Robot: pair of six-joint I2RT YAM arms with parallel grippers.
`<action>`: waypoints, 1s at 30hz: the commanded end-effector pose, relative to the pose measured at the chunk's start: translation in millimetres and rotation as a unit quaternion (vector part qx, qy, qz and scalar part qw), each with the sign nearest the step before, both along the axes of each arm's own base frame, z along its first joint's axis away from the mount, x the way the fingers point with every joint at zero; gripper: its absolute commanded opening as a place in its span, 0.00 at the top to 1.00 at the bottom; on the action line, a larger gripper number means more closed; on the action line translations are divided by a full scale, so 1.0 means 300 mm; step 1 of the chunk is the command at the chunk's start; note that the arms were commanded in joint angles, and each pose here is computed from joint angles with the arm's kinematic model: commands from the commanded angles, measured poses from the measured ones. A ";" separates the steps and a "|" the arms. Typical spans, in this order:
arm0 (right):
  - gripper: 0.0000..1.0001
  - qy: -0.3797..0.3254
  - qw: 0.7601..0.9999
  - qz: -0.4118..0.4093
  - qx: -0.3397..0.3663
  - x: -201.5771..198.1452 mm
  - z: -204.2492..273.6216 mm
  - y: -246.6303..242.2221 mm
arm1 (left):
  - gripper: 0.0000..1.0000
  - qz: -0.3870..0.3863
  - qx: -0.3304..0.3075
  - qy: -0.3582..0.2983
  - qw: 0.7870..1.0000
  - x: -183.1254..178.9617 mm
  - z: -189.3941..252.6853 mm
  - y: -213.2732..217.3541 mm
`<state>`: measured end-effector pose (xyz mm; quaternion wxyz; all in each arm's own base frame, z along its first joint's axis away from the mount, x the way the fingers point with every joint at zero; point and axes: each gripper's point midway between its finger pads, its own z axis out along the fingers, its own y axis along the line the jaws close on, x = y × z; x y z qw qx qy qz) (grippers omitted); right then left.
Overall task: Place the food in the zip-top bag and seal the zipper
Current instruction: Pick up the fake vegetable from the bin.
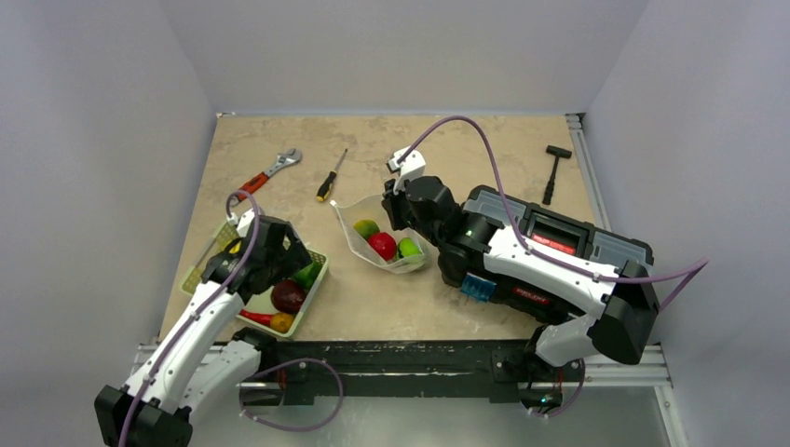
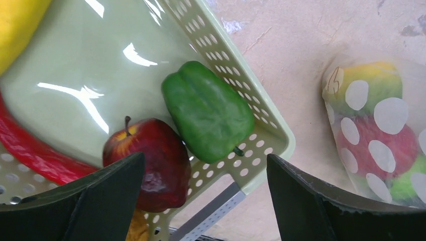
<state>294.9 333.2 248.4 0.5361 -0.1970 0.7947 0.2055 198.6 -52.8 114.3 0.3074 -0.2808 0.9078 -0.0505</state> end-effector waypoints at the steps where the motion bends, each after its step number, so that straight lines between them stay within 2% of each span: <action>1: 1.00 -0.013 0.999 0.000 0.034 -0.009 0.079 -0.007 | 0.09 0.051 -0.081 -0.007 0.995 0.074 0.063 -0.081; 8: 1.00 -0.016 0.999 0.000 0.035 -0.014 0.095 -0.016 | 0.13 0.148 -0.107 0.046 0.982 0.094 0.052 -0.077; 14: 1.00 -0.021 0.999 0.002 0.041 -0.020 0.112 -0.021 | 0.23 0.214 -0.124 0.057 0.967 0.088 0.012 -0.044; 24: 1.00 -0.017 0.999 0.003 0.042 -0.022 0.128 -0.018 | 0.34 0.219 -0.159 0.077 0.960 0.114 -0.086 -0.082; 30: 1.00 -0.018 0.999 0.004 0.051 -0.030 0.134 -0.022 | 0.35 0.231 -0.135 0.096 0.959 0.099 -0.138 -0.058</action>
